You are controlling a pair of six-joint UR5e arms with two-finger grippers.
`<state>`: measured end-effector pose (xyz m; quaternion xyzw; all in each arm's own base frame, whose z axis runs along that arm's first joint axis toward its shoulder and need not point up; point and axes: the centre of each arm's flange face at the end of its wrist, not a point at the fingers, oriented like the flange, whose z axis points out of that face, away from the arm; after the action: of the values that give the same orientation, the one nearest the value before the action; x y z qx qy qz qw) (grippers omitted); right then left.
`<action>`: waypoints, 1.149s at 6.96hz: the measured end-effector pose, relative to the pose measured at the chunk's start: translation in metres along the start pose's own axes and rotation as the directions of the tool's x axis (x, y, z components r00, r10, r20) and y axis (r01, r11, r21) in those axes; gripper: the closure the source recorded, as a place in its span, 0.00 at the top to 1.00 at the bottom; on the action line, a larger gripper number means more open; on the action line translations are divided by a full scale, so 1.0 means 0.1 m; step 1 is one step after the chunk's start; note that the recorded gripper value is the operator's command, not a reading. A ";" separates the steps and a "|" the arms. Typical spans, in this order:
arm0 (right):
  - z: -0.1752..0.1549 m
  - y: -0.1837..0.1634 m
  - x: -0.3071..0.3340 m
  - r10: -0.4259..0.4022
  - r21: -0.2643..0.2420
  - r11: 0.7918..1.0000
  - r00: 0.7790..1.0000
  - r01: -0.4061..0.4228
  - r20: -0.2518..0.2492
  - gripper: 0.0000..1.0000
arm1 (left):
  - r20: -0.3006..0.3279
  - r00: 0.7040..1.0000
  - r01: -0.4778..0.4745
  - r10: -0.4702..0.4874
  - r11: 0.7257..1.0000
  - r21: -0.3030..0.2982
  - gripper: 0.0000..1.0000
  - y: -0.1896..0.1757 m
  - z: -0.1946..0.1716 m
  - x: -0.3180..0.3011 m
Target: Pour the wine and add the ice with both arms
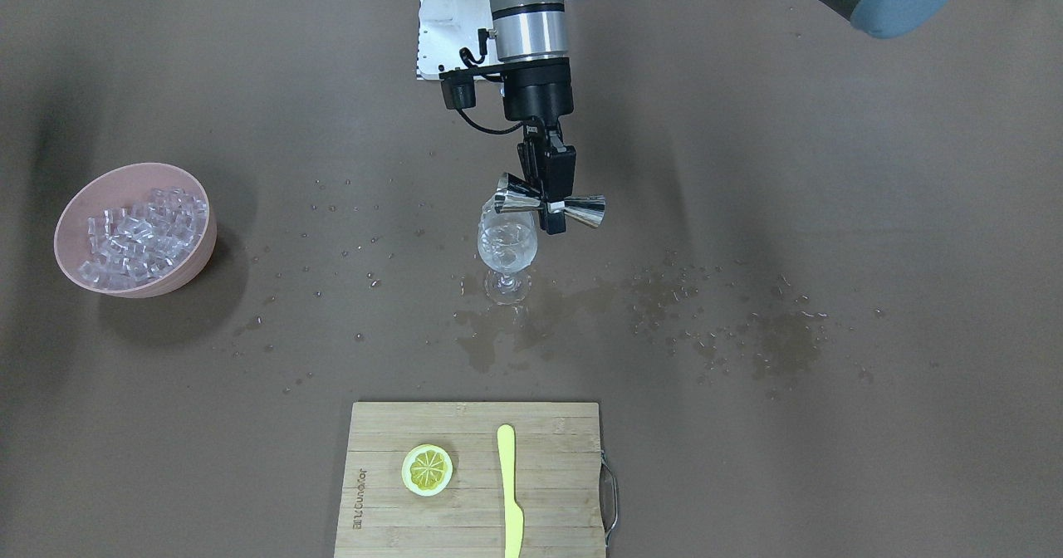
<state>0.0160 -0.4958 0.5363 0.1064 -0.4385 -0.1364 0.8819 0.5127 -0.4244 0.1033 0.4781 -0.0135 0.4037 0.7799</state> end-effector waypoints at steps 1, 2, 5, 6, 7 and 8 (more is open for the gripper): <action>0.00 0.00 0.00 0.000 0.000 1.000 1.000 0.000 0.000 1.00 | -0.002 0.999 -0.039 0.039 0.999 -0.024 0.00 0.00 0.00 0.00; 0.00 0.00 0.00 0.001 -0.001 1.000 1.000 -0.001 0.000 1.00 | -0.005 0.997 -0.083 0.083 0.995 -0.049 0.00 0.00 0.01 0.00; 0.00 0.00 0.00 0.001 -0.001 1.000 1.000 -0.001 0.000 1.00 | -0.028 0.978 -0.208 0.206 0.971 -0.120 0.00 -0.02 -0.03 -0.02; 0.01 0.00 0.01 0.002 -0.002 1.000 1.000 -0.002 0.000 1.00 | -0.037 0.971 -0.240 0.237 0.961 -0.141 0.00 -0.05 -0.06 -0.04; 0.01 0.01 0.02 0.004 -0.003 1.000 1.000 -0.004 0.000 1.00 | -0.046 0.962 -0.274 0.271 0.949 -0.157 0.00 -0.09 -0.09 -0.07; 0.02 0.01 0.02 0.005 -0.004 1.000 1.000 -0.005 0.002 1.00 | -0.057 0.950 -0.313 0.308 0.934 -0.170 0.00 -0.12 -0.12 -0.09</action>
<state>0.0158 -0.4961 0.5394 0.1036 -0.4394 -0.1350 0.8820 0.5098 -0.4231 0.0844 0.3928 -0.1131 0.5261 0.7458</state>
